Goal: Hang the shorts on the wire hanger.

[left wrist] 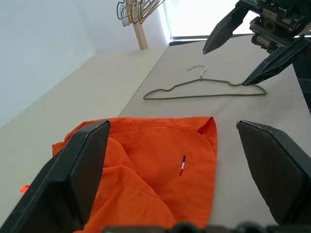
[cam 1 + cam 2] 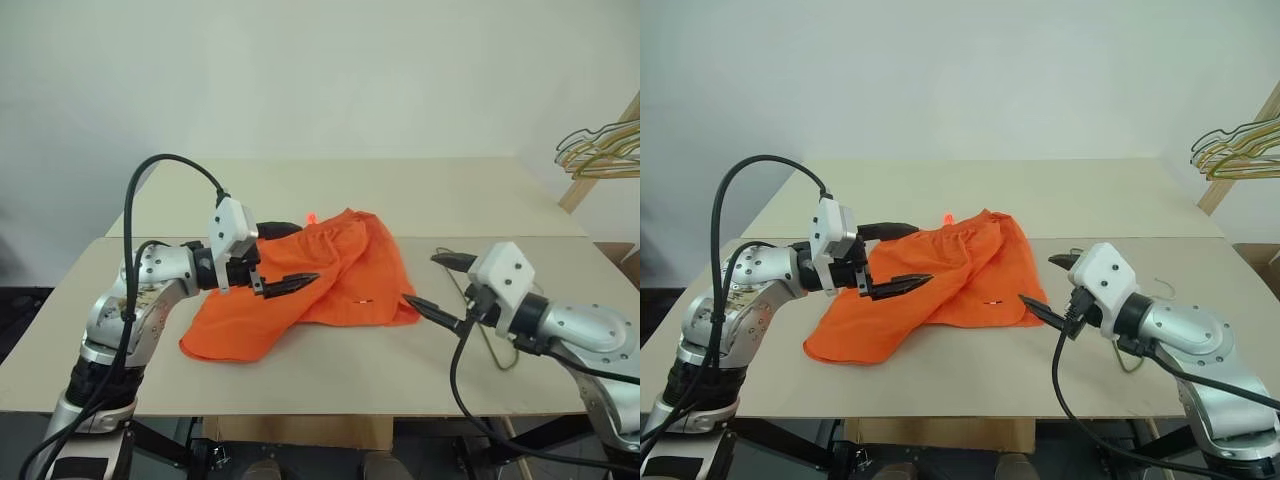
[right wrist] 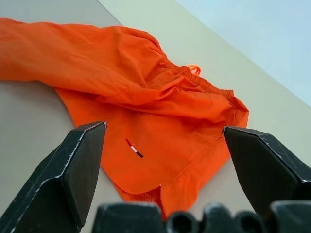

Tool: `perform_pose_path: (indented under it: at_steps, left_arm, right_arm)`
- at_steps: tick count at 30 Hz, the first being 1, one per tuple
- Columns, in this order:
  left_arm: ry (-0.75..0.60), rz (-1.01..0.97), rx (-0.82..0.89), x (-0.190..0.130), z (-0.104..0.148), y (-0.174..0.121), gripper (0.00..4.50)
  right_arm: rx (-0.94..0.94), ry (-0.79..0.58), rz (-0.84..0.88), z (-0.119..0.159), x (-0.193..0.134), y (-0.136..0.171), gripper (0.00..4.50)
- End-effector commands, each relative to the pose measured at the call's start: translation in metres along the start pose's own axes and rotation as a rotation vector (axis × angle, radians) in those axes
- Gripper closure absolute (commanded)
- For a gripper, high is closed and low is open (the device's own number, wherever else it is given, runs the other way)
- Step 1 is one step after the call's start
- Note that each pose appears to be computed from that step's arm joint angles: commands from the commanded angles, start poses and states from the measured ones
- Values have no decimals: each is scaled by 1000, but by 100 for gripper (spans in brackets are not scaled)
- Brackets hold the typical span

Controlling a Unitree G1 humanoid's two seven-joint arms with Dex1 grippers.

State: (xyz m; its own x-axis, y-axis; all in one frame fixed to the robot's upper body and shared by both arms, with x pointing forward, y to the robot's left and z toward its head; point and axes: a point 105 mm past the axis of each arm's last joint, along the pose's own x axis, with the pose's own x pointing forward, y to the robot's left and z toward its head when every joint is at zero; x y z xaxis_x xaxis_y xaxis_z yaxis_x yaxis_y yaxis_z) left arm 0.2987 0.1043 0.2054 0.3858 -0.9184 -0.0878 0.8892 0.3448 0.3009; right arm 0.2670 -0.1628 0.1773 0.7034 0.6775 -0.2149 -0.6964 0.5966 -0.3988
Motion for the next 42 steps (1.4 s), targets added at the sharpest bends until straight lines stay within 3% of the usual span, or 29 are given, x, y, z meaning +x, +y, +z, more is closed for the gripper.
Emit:
perform_pose_path:
  at_steps: [1,12,21,27,33,37,42]
  left_arm:
    - [-51,11,14,-4,13,4,0]
    - [19,-5,37,-1,4,-1,0]
    - [199,-47,31,12,-18,-14,0]
    - [423,-76,-11,26,-41,-20,0]
    - [422,-155,-16,53,-46,-38,0]
    - [424,-152,-56,94,-53,-44,0]
    - [545,-103,-113,143,-77,-50,0]
  right_arm:
    - [-55,-44,-14,15,-4,-4,3]
    - [-55,-47,-16,15,-1,-6,3]
    - [-103,5,4,15,-5,-1,3]
    - [-95,8,-2,14,-6,6,3]
    - [-92,9,3,14,-7,13,3]
    - [-97,14,-4,14,-7,11,3]
    - [-101,18,-12,15,-10,12,3]
